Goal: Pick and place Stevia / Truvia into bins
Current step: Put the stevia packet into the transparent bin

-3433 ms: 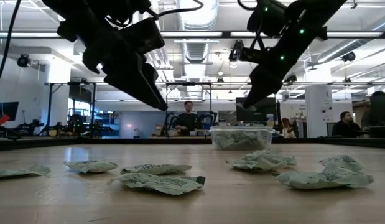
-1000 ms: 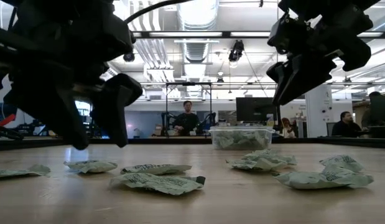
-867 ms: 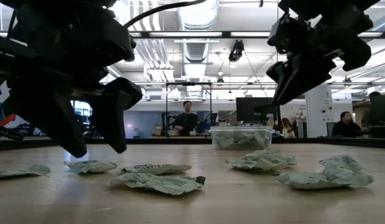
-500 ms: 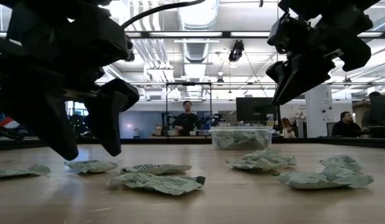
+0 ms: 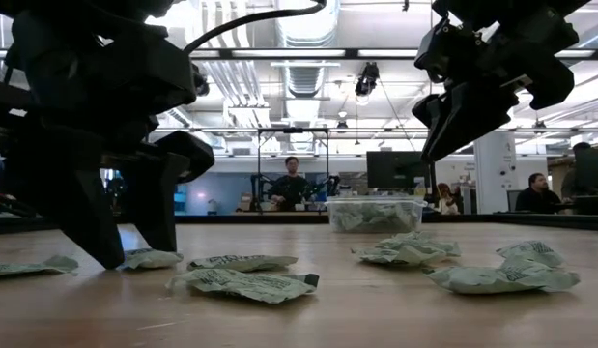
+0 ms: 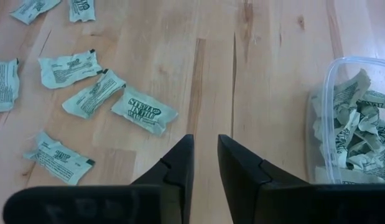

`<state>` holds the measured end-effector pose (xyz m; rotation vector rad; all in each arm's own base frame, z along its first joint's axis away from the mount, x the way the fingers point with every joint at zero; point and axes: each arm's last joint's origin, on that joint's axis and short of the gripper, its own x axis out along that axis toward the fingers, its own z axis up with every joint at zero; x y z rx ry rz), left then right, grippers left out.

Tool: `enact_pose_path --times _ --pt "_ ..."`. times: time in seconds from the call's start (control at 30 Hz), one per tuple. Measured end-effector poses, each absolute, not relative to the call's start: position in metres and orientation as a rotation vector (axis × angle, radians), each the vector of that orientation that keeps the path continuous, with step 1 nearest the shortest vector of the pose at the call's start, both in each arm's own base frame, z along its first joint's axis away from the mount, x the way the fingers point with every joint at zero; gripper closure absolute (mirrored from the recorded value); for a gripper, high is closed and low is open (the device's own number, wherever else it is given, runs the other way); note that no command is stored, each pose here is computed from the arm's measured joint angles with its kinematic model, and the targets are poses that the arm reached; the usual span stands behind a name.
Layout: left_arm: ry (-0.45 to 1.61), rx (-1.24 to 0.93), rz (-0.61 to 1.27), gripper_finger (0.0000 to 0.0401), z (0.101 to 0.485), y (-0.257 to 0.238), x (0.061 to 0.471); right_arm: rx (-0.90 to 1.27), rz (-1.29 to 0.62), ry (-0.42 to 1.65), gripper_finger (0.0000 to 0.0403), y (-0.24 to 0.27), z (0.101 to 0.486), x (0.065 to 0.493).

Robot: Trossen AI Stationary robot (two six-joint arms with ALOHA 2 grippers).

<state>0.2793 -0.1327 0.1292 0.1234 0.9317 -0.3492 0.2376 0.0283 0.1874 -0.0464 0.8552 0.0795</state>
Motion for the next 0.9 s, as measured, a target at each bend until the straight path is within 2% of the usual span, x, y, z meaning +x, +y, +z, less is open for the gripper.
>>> enact_pose_path --times 0.63,0.9 --pt "0.91 0.161 -0.279 0.0335 0.134 -0.131 0.282 -0.046 0.08 0.851 0.0344 0.028 0.188 0.238" --pt "0.828 0.275 -0.119 0.0372 0.142 -0.125 0.291 -0.046 0.08 0.851 0.0344 0.028 0.188 0.238"
